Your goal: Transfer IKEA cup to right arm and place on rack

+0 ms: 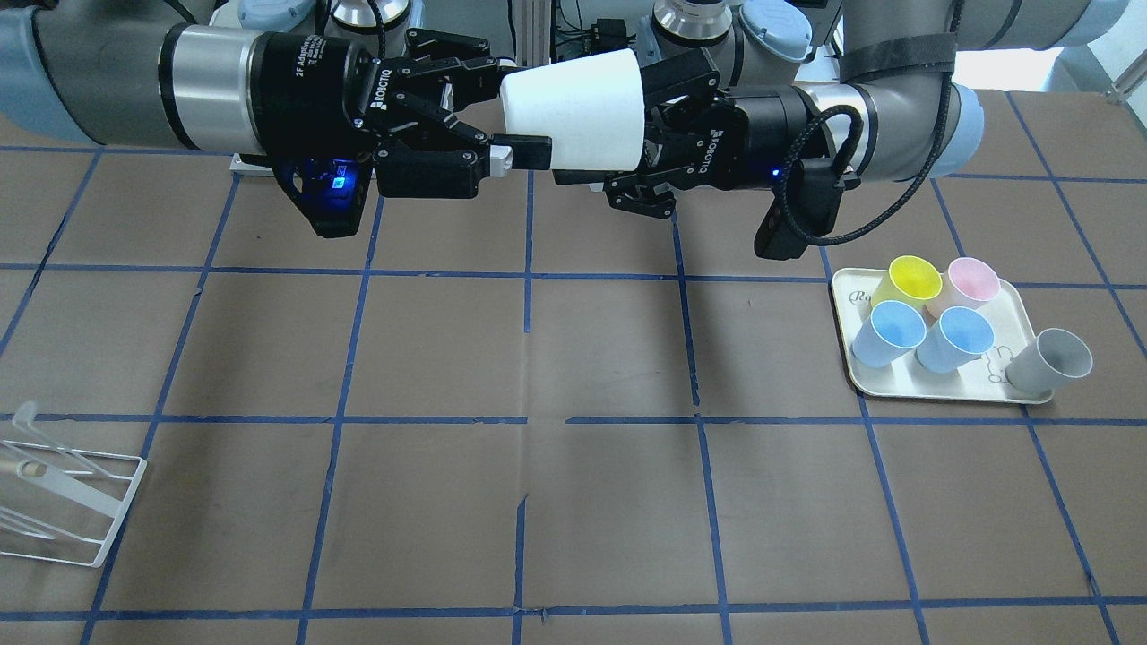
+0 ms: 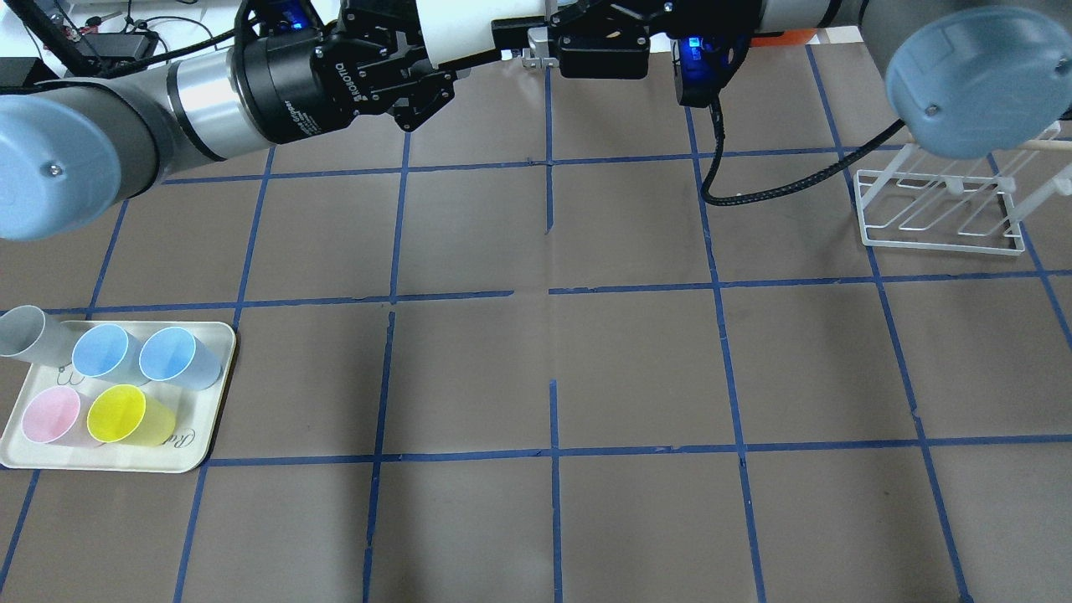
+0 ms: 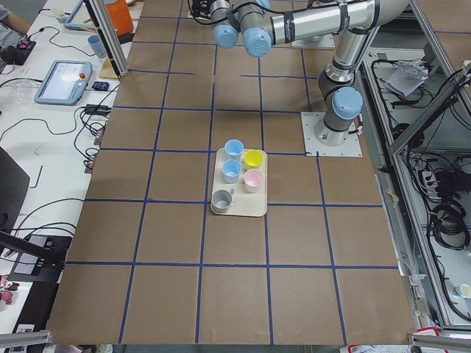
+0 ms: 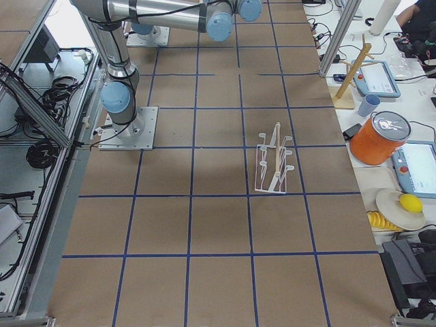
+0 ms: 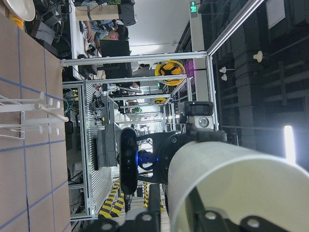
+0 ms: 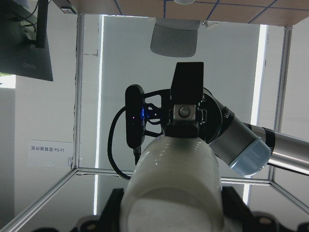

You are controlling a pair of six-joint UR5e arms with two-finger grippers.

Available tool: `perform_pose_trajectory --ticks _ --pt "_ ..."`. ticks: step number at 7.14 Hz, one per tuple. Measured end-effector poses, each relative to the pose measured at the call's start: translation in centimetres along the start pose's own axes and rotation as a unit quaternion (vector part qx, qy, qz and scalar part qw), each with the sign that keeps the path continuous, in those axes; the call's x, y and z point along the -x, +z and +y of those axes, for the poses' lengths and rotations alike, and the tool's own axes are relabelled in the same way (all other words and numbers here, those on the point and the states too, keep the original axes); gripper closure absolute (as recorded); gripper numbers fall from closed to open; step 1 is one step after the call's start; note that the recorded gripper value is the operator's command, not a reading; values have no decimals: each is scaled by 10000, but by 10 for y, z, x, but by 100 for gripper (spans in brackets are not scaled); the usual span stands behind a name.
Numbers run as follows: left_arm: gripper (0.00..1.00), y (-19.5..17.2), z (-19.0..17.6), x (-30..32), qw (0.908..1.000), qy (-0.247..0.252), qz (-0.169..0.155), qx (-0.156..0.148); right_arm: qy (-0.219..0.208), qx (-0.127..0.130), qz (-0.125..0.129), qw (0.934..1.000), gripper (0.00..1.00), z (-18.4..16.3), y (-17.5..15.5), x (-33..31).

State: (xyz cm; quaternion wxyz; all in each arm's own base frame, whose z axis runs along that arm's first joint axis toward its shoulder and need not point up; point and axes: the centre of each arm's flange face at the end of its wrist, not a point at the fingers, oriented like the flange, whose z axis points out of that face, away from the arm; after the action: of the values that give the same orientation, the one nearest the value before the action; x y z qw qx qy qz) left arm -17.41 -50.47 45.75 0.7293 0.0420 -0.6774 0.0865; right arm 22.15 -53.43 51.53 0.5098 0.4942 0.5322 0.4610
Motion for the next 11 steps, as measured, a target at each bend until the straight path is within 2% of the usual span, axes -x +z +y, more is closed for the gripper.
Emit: perform_pose_trajectory --ticks 3,7,10,11 --pt "0 -1 1 -2 10000 -66 -11 3 14 2 -5 10000 60 -1 0 1" --pt "0 -27 -11 -8 9993 -285 -87 -213 128 -40 -136 9998 59 -1 -15 8" --pt "0 -76 -25 -8 9974 -252 -578 -354 212 -85 -507 9985 59 -4 -55 22" --pt "0 -88 -26 -12 9955 -59 -917 -243 109 -211 -669 9975 59 -6 -75 28"
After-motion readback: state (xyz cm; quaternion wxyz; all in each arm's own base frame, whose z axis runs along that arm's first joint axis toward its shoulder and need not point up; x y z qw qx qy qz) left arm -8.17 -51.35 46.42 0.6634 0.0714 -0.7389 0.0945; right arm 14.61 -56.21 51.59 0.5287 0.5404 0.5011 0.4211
